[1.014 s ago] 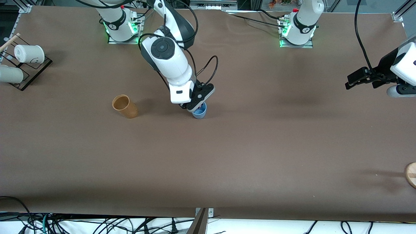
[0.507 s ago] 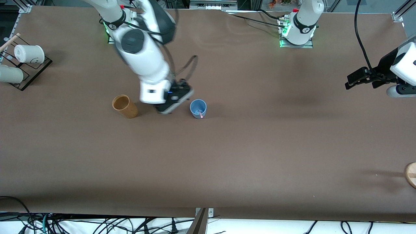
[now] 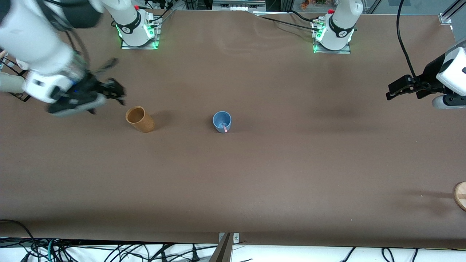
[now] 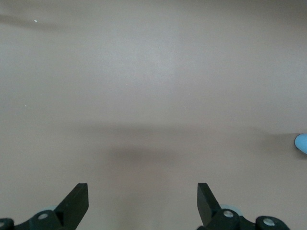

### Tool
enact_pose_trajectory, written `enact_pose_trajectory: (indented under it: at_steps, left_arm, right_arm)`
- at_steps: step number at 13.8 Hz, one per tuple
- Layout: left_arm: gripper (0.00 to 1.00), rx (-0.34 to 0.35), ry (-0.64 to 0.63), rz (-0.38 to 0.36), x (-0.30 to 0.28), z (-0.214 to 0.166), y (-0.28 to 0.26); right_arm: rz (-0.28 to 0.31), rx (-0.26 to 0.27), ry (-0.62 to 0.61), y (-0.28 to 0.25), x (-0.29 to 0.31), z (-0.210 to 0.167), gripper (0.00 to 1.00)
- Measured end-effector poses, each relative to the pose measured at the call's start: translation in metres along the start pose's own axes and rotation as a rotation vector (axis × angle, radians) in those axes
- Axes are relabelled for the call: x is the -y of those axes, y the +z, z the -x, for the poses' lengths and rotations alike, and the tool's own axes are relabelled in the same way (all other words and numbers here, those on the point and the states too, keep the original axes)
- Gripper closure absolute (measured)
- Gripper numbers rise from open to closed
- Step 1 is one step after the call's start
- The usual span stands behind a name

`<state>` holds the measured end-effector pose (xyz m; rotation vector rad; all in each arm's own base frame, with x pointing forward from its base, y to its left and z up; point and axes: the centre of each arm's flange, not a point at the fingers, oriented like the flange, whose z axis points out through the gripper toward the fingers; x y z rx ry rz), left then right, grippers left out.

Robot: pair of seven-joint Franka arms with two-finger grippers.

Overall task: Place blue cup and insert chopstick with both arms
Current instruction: 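Open the right gripper and withdraw it from the blue cup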

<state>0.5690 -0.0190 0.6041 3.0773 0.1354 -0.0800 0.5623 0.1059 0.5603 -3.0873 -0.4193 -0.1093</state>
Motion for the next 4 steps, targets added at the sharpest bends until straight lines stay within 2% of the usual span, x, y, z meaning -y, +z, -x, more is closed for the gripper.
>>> enact_pose_trajectory:
  at_steps: [4]
  left_arm:
    - [0.00,0.000,0.000,0.000,0.000,0.000,0.000]
  right_arm:
    - [-0.006,0.029,0.070,-0.016,-0.054,0.024,0.00]
